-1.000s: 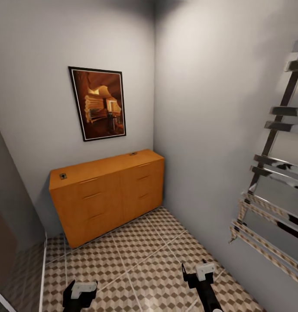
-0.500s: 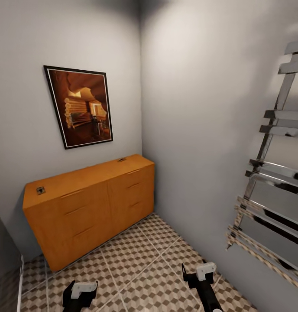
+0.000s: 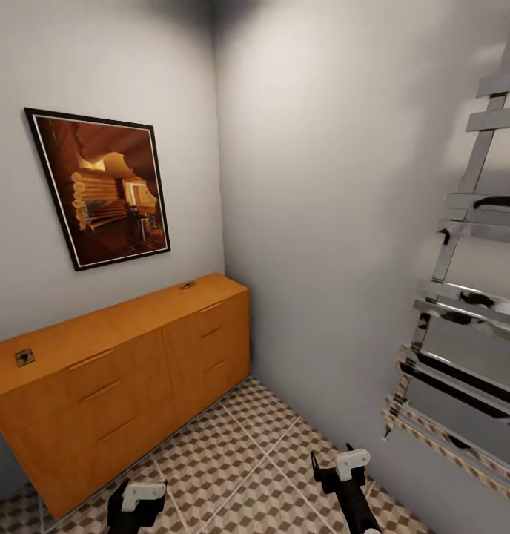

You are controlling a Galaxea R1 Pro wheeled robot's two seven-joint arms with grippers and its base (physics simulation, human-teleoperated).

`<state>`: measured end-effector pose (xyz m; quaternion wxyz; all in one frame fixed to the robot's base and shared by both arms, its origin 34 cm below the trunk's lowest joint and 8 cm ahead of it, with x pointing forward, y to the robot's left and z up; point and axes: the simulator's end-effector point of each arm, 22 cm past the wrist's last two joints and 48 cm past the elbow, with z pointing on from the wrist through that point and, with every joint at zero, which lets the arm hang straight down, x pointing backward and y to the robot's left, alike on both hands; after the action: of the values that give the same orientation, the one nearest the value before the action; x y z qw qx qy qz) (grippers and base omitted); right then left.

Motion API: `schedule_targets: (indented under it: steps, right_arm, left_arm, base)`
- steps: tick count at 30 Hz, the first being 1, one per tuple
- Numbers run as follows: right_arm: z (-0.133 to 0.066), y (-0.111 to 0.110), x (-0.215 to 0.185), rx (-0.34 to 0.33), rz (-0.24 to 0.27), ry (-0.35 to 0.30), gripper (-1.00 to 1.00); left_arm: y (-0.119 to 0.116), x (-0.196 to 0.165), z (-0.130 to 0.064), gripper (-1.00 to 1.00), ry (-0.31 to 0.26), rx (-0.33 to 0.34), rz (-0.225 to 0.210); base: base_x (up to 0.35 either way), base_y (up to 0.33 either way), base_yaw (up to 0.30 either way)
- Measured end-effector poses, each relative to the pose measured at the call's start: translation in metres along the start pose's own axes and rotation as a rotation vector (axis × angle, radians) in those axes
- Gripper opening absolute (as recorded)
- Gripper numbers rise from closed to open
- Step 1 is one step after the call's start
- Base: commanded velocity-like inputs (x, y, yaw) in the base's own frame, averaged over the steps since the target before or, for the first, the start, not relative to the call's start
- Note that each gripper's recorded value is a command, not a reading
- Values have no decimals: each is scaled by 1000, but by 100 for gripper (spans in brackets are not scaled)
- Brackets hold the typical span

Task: Take the four mousetraps from the cabinet in the bathroom and place them on the bathroom floor. Make sure all four end up on the same floor surface, and ensure that at least two of them are either under or directly next to the same bathroom sink.

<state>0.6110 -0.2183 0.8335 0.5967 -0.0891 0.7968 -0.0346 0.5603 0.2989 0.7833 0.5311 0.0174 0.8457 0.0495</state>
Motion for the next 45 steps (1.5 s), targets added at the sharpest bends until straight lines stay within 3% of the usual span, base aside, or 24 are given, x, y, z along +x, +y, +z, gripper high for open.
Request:
schedule_targets:
  steps: [19, 45]
  right_arm:
    - [0, -2, -11, 4, -1, -21, 100]
    - [0, -3, -12, 4, -2, -23, 100]
  left_arm:
    - [1, -11, 0, 100, -22, -2, -2]
    - [1, -12, 0, 100, -25, -2, -2]
  base:
    - [180, 143, -198]
    - [153, 119, -14]
